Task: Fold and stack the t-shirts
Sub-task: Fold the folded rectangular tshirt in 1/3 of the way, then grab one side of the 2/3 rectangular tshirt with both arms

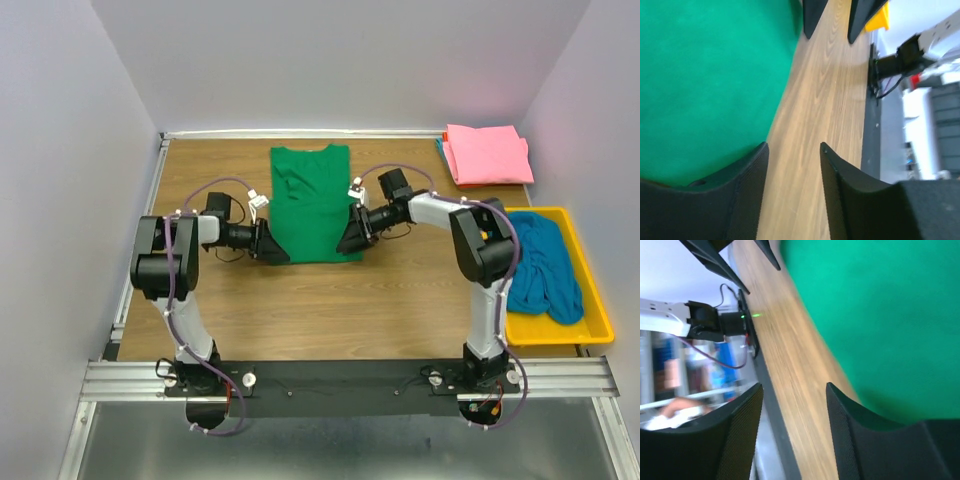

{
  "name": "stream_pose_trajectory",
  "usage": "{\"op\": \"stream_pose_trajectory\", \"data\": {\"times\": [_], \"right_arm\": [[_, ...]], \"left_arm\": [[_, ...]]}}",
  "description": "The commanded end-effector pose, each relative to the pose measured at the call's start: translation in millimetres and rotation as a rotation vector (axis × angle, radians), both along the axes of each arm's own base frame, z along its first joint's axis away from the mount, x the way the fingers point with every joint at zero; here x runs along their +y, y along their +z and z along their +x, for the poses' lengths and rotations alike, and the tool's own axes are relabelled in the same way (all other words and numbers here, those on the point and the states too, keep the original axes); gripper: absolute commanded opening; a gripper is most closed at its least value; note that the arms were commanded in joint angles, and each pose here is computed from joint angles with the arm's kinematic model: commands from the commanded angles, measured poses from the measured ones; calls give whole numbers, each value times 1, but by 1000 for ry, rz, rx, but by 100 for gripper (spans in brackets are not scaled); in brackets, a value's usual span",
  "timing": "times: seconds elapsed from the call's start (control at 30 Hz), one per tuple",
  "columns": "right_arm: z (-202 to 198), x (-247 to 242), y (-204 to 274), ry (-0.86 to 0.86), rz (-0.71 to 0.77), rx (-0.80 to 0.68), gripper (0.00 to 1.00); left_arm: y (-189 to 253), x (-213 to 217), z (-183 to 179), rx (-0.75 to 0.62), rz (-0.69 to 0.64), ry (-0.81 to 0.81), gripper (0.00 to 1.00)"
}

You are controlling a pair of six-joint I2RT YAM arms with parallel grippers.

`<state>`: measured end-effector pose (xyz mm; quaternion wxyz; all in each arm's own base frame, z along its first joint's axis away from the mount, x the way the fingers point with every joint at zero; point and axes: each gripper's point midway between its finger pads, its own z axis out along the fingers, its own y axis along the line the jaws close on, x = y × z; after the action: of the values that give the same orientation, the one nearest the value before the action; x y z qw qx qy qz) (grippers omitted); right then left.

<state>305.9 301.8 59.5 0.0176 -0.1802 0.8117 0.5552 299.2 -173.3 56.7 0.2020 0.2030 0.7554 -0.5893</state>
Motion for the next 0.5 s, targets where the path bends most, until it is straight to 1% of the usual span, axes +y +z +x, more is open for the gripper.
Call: {"op": "stream_pose_trajectory", "data": {"times": [0.0,0.03,0.07,0.1,0.13,0.17,0.2,0.23,0.3,0.33,0.37,0.4,0.43,0.47], "right_arm": [[21,-12,59,-4,-55,-339,58],[28,-14,76,-3,-69,-422,57],[33,-19,79,8,-96,-483,57],[37,-28,75,38,-179,-589,55],[43,-36,70,49,-233,-644,55],[50,-48,60,90,-340,-755,54],[52,-53,55,110,-385,-802,53],[52,-55,58,137,-409,-859,52],[48,-62,47,191,-468,-912,50],[48,-60,43,235,-508,-975,45],[46,-57,43,257,-526,-1009,44],[42,-56,36,286,-539,-1043,44],[36,-51,31,319,-559,-1075,44],[31,-47,28,340,-562,-1099,44]], "left_arm": [[39,16,5,-293,151,-53,52],[54,20,11,-408,197,-56,52],[61,24,17,-471,245,-47,52],[69,35,26,-610,347,-42,52],[73,41,28,-671,394,-42,52],[82,51,35,-767,481,-21,52],[76,56,38,-805,521,-36,52],[81,61,34,-928,564,-80,52],[78,68,32,-1044,647,-128,52],[73,64,19,-1094,663,-176,52],[67,62,14,-1172,689,-237,52],[63,65,16,-1224,749,-250,52],[46,53,-5,-1254,747,-325,52],[39,50,-11,-1283,765,-356,52]]}}
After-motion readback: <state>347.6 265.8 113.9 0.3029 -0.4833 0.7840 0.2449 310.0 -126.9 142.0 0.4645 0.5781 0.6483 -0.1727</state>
